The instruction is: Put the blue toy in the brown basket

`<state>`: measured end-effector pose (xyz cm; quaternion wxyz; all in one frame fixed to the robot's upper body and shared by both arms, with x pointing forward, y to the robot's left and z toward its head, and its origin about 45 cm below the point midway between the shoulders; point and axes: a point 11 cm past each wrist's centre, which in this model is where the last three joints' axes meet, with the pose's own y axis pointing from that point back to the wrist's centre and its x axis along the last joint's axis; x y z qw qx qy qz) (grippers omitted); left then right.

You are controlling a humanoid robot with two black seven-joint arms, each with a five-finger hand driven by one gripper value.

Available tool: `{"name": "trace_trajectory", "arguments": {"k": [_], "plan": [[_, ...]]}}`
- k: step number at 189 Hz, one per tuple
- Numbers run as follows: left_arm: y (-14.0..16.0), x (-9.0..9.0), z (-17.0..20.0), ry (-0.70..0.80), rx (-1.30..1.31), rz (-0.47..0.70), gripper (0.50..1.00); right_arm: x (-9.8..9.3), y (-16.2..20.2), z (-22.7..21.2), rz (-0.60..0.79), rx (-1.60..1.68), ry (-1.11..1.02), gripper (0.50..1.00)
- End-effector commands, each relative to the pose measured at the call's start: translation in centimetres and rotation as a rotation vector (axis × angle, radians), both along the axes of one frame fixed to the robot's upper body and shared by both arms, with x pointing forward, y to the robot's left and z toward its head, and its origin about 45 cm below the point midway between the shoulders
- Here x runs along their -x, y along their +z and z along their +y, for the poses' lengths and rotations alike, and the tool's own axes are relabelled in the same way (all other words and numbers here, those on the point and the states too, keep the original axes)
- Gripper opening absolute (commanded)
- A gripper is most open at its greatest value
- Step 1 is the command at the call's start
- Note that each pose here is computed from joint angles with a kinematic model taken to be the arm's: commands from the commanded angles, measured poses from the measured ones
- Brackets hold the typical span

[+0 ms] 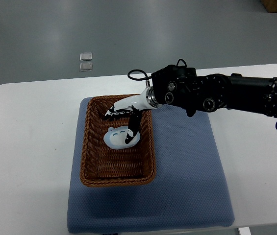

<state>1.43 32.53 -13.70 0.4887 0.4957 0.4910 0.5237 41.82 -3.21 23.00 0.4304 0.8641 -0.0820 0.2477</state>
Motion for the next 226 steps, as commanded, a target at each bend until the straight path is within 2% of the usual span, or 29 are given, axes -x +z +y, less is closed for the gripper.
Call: {"name": "trace_trajectory", "arguments": {"k": [1, 45, 74, 107, 136, 169, 184, 226], "plan": [[0.0, 0.0, 0.0, 0.0, 0.0, 0.0, 1.0, -0.8, 1.7, -0.3, -0.016, -0.025, -0.015, 0.911], [0.0, 0.0, 0.0, 0.0, 0.0, 0.0, 1.0, -3.1, 4.7, -3.9, -0.044, -0.094, -0.106, 0.911], [0.0, 0.0, 0.0, 0.0, 0.0, 0.0, 1.0, -5.3, 8.5, -7.5, -0.075, -0.238, -0.224, 0.911], [0.0, 0.0, 0.0, 0.0, 0.0, 0.0, 1.0, -6.7, 10.2, -12.7, -0.005, -0.503, -0.424, 0.911], [0.0, 0.0, 0.0, -0.002, 0.0, 0.0, 1.0, -7.2, 10.7, -15.8, 0.089, -0.788, -0.58, 0.911], [0.0, 0.0, 0.0, 0.0, 0.0, 0.0, 1.0, -7.4, 10.3, -19.7, 0.229, -1.189, -0.757, 0.911], [0.0, 0.0, -0.1, -0.002, 0.001, 0.0, 1.0, -6.9, 8.3, -21.5, 0.299, -1.323, -0.843, 0.911], [0.0, 0.0, -0.1, -0.006, 0.001, 0.001, 1.0, -5.3, 3.2, -20.3, 0.478, -1.508, -0.943, 0.911]]}}
